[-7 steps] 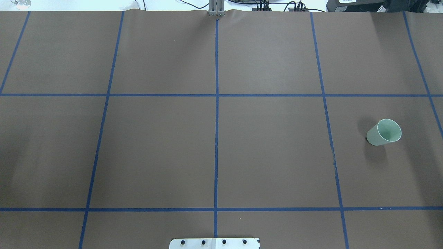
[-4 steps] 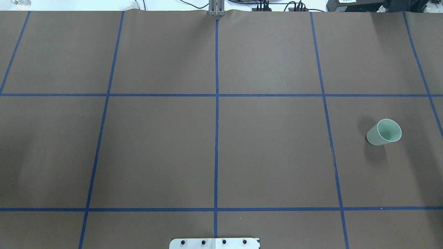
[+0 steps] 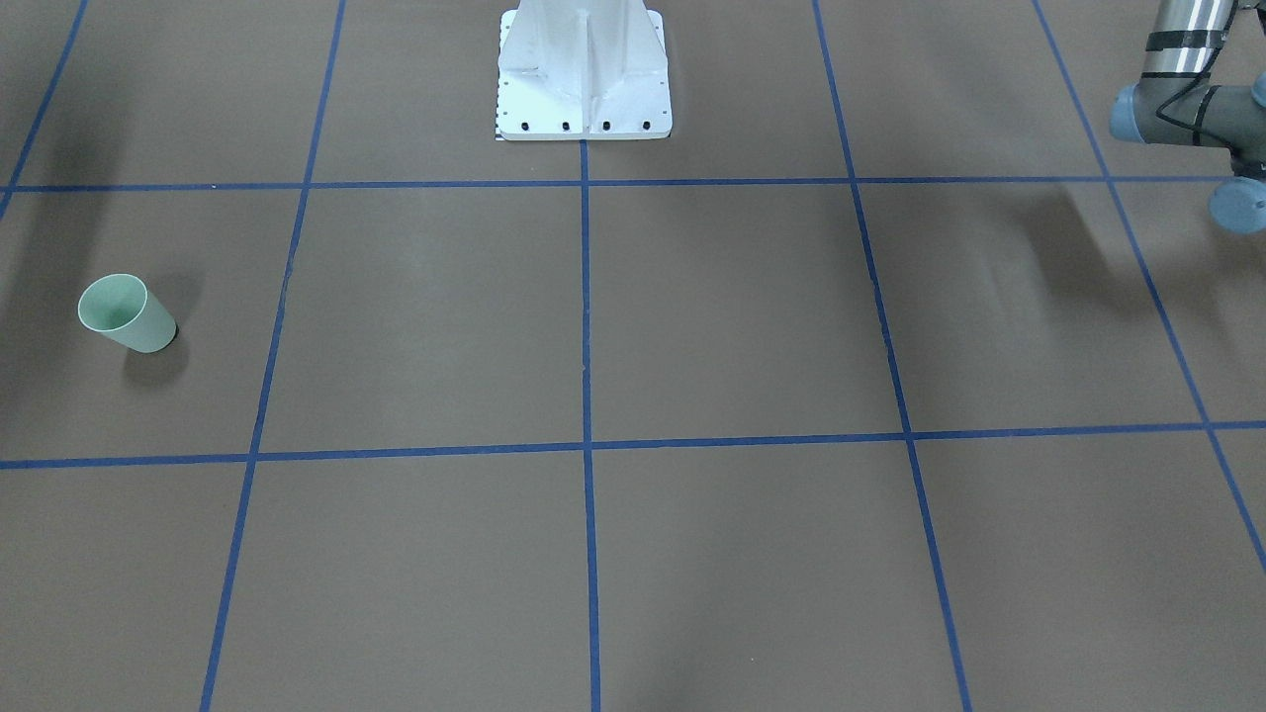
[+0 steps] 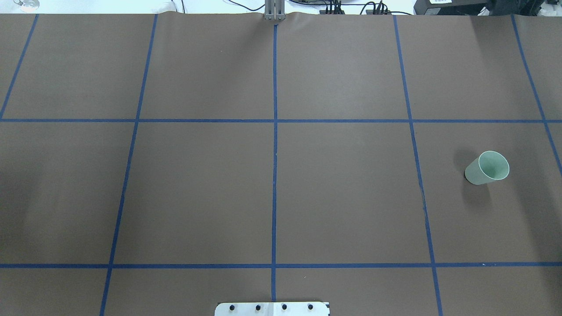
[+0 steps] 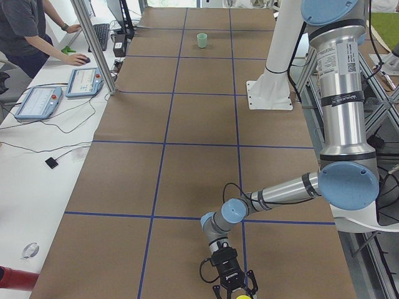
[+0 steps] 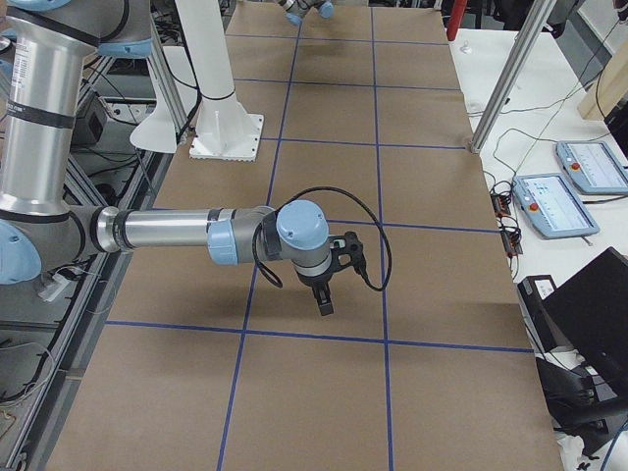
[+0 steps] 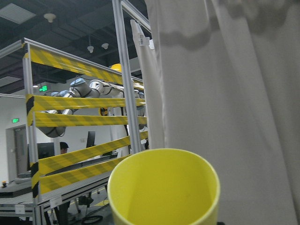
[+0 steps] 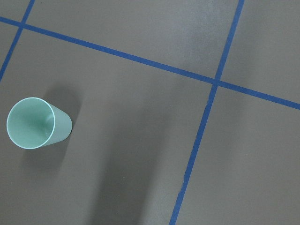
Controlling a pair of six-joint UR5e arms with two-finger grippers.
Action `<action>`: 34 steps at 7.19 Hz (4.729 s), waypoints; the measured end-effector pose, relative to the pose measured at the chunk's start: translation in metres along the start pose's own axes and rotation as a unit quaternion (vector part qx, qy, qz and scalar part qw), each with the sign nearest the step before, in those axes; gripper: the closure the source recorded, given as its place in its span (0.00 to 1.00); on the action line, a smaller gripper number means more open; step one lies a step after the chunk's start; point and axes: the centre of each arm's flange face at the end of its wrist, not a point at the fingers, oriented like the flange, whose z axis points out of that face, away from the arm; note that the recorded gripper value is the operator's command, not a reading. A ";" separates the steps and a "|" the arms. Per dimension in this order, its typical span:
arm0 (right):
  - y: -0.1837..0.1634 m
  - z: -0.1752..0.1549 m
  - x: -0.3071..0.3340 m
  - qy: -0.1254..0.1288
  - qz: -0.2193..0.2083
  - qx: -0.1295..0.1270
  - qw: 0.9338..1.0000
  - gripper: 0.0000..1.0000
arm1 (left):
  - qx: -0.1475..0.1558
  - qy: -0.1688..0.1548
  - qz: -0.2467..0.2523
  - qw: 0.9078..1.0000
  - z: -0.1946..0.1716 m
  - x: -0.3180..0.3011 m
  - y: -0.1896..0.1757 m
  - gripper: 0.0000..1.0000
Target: Transfer and stack yellow cup on green cup
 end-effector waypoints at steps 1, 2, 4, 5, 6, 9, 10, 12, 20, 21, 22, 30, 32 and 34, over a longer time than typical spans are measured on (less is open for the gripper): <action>0.000 0.001 0.002 0.000 0.002 -0.001 1.000 0.00 | -0.001 0.038 -0.003 0.999 0.000 0.013 -0.009 1.00; -0.001 0.003 0.004 -0.001 0.004 -0.003 1.000 0.00 | -0.001 0.074 -0.005 0.997 -0.001 0.025 -0.019 1.00; -0.002 0.004 0.006 -0.001 0.005 -0.003 1.000 0.00 | -0.008 0.137 -0.005 0.991 -0.003 0.045 -0.037 1.00; -0.002 0.004 0.006 0.000 0.007 -0.003 1.000 0.00 | -0.014 0.164 -0.004 0.986 -0.005 0.052 -0.045 1.00; -0.002 0.004 0.007 0.000 0.012 -0.003 1.000 0.00 | -0.023 0.196 -0.002 0.980 -0.008 0.060 -0.053 1.00; -0.001 0.003 0.008 0.001 0.018 -0.001 1.000 0.00 | -0.043 0.274 0.010 0.961 -0.009 0.075 -0.085 1.00; -0.001 0.002 0.009 0.001 0.021 -0.001 1.000 0.00 | -0.042 0.296 0.014 0.954 -0.009 0.078 -0.098 1.00; -0.003 0.001 0.008 0.003 0.027 0.001 1.000 0.00 | -0.032 0.344 0.019 0.938 -0.013 0.081 -0.122 1.00; -0.014 -0.004 0.003 -0.004 0.063 0.009 0.998 0.00 | 0.006 0.544 0.003 0.839 -0.106 0.093 -0.195 1.00; -0.015 -0.004 0.002 -0.011 0.063 0.010 0.998 0.00 | 0.002 0.570 -0.004 0.821 -0.123 0.091 -0.206 1.00; -0.015 -0.004 0.001 -0.016 0.063 0.011 0.998 0.00 | -0.003 0.603 -0.008 0.798 -0.141 0.087 -0.218 1.00; -0.027 -0.021 -0.021 -0.032 0.038 0.031 0.998 0.01 | 0.009 0.853 0.029 0.521 -0.271 0.045 -0.271 1.00; -0.046 -0.036 -0.040 -0.056 0.013 0.052 0.997 0.01 | 0.028 0.885 0.065 0.460 -0.313 0.038 -0.267 1.00; -0.064 -0.046 -0.056 -0.091 0.013 0.067 0.994 0.01 | 0.030 0.921 0.094 0.376 -0.370 0.019 -0.260 1.00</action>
